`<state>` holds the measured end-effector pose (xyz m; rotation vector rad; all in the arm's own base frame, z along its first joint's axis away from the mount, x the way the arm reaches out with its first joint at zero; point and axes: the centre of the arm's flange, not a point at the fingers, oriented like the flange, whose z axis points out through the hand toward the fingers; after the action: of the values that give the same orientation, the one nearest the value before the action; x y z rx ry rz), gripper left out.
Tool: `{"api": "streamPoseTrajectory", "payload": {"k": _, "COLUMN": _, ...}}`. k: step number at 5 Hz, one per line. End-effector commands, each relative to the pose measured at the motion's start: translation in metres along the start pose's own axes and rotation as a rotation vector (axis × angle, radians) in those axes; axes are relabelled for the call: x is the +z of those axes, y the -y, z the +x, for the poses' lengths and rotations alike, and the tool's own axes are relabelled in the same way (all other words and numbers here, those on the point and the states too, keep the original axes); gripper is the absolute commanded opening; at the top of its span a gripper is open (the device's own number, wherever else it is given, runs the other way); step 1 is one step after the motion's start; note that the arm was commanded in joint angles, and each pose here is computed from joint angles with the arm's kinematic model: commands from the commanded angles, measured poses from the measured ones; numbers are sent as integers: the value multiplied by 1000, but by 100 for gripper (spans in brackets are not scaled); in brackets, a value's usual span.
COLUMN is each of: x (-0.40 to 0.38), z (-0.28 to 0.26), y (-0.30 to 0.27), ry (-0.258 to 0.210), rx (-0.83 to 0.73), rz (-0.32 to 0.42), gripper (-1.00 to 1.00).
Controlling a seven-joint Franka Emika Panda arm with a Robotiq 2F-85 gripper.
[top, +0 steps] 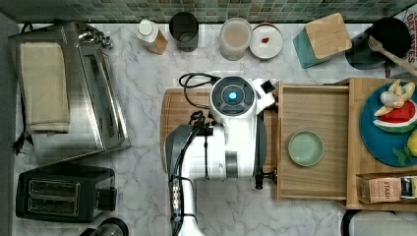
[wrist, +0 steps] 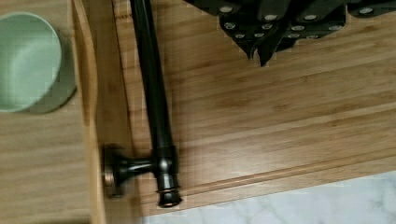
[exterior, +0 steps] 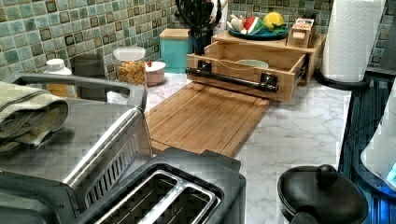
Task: Close the drawer.
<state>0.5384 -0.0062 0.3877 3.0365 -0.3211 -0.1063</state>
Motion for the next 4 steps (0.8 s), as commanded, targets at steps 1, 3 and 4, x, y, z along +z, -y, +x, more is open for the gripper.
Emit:
{"api": "streamPoseTrajectory", "payload": {"k": 1, "x": -2, "z": 5, "y": 39, "ry": -116, "rx": -117, "rz": -137, "gripper": -100}}
{"api": "streamPoseTrajectory", "payload": {"k": 3, "x": 59, "z": 3, "y": 39, "ry": -120, "rx": -115, "rz": -156, "gripper": -100}}
{"api": "streamPoseTrajectory", "payload": {"k": 4, "x": 77, "z": -4, "y": 44, "ry": -96, "rx": -89, "rz": -156, "gripper": -100}}
